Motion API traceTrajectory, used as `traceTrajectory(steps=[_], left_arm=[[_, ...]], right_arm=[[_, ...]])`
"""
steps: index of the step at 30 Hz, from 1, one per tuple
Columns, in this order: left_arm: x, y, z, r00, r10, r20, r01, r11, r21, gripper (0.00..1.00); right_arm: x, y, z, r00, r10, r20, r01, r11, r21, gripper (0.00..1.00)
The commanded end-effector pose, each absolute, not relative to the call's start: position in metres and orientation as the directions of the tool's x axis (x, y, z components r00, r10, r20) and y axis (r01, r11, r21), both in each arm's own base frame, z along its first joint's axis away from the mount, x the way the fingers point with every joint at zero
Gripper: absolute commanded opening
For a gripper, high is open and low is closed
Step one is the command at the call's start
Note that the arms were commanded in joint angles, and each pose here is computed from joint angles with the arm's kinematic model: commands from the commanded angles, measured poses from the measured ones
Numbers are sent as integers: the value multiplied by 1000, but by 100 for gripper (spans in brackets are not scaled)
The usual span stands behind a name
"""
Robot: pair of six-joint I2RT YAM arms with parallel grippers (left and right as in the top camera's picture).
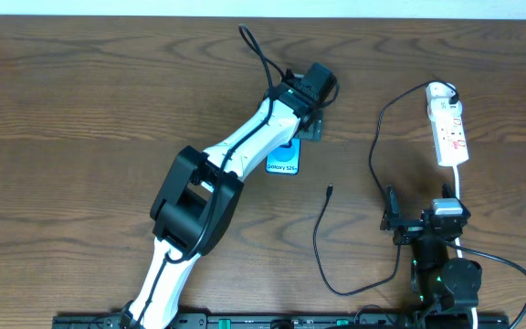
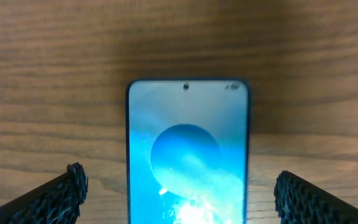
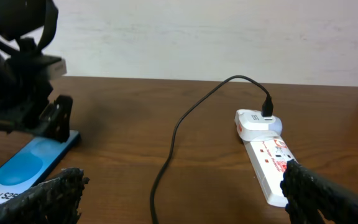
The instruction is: Plug charger to phone and switch on socket
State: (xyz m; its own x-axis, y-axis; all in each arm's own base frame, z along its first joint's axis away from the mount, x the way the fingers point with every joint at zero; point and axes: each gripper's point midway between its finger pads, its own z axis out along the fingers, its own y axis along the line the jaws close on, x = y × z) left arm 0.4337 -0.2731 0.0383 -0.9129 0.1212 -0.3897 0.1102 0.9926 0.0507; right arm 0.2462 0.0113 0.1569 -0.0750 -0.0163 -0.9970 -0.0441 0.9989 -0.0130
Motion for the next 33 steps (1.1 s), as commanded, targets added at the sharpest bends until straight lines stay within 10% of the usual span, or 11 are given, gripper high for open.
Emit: traceTrajectory(steps=[1,33], left_arm=[[423,-266,20,-928,136,-347,123,991,61,98],[416,-265,-16,-946,145,-291,131,989,66,98]], right_arm=[[246,12,156,-75,-28,-997,-44,999,-25,99],[246,12,156,-75,-28,-997,-44,999,-25,99]])
